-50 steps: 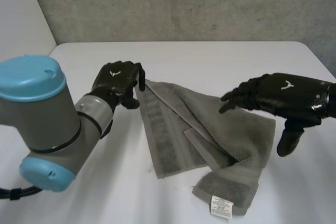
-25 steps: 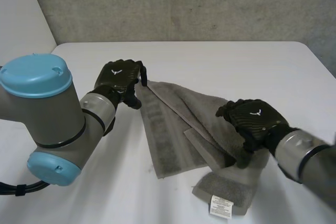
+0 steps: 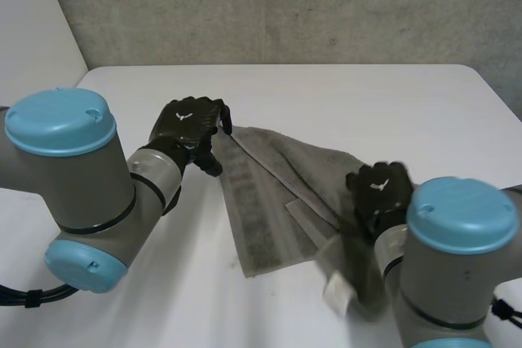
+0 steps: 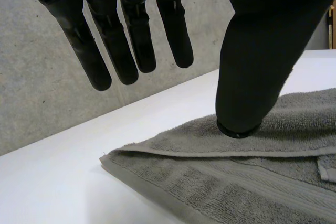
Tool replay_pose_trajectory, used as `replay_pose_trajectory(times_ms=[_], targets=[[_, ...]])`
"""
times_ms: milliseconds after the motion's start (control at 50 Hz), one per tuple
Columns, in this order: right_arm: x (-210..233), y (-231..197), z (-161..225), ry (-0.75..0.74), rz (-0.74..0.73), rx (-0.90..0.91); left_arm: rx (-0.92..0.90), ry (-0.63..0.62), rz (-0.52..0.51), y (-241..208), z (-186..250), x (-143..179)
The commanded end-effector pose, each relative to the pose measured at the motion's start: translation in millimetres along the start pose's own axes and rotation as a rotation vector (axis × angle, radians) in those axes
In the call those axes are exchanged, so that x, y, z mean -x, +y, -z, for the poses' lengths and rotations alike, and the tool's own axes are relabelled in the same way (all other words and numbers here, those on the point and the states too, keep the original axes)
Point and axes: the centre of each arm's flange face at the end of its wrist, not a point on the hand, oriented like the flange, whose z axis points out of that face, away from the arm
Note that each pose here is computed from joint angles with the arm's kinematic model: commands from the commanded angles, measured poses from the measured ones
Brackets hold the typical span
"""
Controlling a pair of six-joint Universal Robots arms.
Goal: Fold the towel.
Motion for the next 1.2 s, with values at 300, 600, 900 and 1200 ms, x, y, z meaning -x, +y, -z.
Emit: replay_pose_trajectory(times_ms=[300, 600, 900, 1200], targets=[[-52.7, -94.8, 45.3, -0.111, -0.014, -0.330, 0.026, 0.024, -0.002, 30.5, -14.1, -7.7], [-65.6, -125.9, 115.9, -0.274, -0.026, -0.392, -0.007, 0.016, 0.078, 55.5, -30.0, -7.6], [-77.1, -136.0, 142.7, -0.283, -0.094, -0.397, 0.018, 0.013, 0.093, 81.3, -37.8, -13.2], [-80.4, -125.3, 23.5, -0.199, 0.182, -0.369, -0.360, -0.145, 0.104, -48.3, -45.0, 40.2]])
